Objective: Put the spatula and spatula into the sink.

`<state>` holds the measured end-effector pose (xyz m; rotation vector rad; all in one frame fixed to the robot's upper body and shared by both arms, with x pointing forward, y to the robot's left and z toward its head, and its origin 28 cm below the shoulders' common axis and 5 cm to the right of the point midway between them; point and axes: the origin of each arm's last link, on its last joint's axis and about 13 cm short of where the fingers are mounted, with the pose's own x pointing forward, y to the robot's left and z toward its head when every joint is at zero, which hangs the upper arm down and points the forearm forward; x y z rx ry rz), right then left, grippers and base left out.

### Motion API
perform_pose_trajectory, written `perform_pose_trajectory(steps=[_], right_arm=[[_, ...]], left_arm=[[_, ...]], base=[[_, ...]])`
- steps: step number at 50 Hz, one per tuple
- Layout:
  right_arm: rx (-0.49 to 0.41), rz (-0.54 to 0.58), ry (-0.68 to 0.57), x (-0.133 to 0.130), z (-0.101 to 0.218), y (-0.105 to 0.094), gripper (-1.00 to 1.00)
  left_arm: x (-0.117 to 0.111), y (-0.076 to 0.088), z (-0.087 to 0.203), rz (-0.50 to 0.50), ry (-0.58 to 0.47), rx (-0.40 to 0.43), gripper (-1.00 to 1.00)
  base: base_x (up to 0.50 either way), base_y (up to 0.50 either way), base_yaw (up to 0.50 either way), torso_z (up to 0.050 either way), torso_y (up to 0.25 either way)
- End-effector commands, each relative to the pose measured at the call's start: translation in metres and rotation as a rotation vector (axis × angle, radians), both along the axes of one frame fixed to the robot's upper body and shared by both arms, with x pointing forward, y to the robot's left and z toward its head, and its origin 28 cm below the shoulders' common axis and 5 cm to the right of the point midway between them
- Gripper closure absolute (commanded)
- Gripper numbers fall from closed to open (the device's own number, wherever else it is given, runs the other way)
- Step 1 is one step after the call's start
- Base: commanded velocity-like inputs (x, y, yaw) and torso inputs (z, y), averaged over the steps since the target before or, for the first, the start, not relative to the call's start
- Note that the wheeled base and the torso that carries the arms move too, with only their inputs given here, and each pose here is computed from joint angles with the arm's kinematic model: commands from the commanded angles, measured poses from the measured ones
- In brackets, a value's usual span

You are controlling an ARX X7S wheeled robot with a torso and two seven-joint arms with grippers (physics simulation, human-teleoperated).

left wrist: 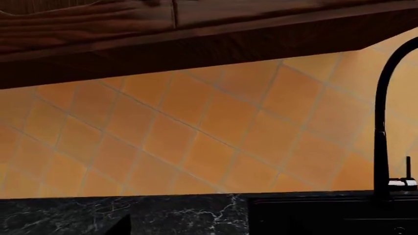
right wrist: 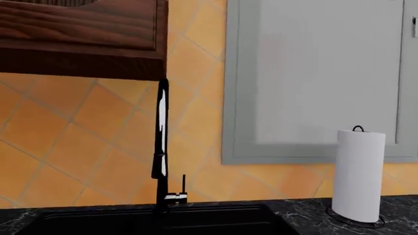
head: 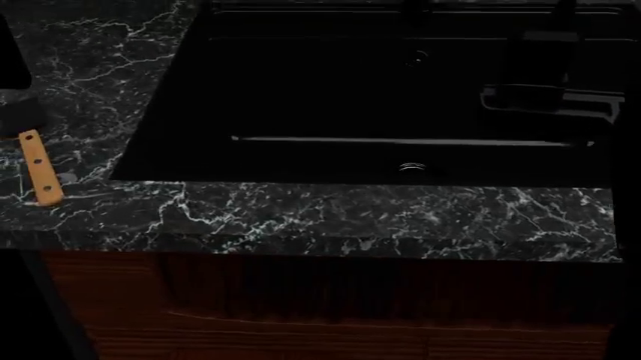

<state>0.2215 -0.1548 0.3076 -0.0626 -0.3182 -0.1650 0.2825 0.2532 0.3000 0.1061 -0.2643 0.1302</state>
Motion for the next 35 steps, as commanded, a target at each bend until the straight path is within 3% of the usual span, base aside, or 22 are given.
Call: perform_pose_trajectory(steps=[1, 20, 35], right_arm=[[0.020, 0.022, -0.006, -0.0005, -0.0002, 0.0007, -1.00], [0.021, 0.036, -0.003, -0.0006, -0.0009, 0.0017, -1.00], [0.027, 0.036, -0.004, 0.0002, -0.0016, 0.0008, -1.00]], left_arm=[[0.0006, -0.0006, -0.0009, -0.006, 0.001, -0.002, -1.00], [0.0015, -0.0025, -0.0011, -0.020, 0.009, -0.007, -1.00], [0.0036, -0.0033, -0.0018, -0.019, 0.014, -0.006, -1.00]], base=[[0.43, 0.00, 0.00, 0.000, 0.000], [0.42, -0.04, 0.00, 0.000, 0.000], [0.22, 0.42, 0.00, 0.000, 0.001]])
